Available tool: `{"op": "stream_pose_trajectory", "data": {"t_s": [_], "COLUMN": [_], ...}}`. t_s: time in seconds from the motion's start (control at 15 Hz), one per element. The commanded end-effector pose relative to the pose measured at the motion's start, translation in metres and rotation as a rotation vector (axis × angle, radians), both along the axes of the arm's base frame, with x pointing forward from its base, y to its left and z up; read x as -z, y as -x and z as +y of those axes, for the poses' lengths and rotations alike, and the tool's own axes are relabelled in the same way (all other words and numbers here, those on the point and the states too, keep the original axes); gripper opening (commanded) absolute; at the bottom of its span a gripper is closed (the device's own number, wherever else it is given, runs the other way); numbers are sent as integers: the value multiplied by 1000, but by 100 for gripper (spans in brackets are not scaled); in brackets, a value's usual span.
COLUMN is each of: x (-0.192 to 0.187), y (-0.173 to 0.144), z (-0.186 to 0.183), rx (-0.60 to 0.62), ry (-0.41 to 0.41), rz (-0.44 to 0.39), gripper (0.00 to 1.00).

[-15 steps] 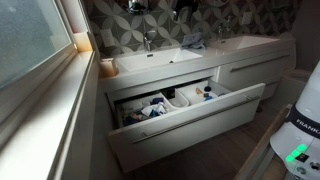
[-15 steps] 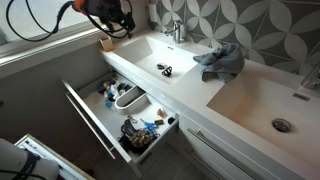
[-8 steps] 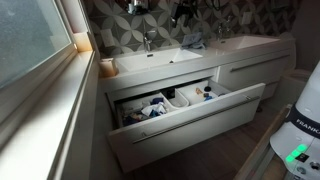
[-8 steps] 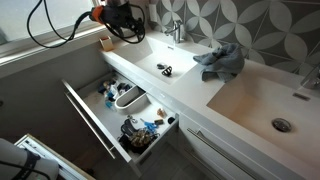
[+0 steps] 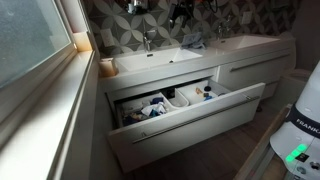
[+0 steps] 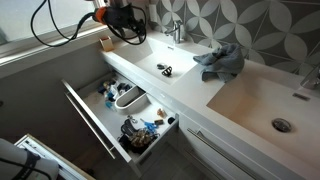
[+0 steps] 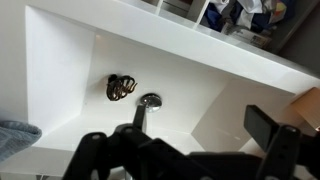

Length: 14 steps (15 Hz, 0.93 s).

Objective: Put the black object on the top of the sink

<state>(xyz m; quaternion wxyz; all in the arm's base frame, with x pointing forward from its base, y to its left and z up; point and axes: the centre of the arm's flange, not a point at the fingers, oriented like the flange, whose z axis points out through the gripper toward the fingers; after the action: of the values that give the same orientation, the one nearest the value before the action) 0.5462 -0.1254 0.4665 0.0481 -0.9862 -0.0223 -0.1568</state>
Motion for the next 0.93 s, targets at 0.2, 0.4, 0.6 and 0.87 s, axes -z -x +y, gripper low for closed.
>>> {"op": "stream_pose_trajectory", "data": {"t_s": [0.2,0.4,0.6,0.87], "x": [57,89,116,147], "y": [-88,-119,-142,-164], "z": [-18,-29,-43,-57], "rx": [82,122,142,149], "ry": [-125,-130,-110,-93], "rz": [2,-35,-53,-59], "gripper": [100,100,100,100]}}
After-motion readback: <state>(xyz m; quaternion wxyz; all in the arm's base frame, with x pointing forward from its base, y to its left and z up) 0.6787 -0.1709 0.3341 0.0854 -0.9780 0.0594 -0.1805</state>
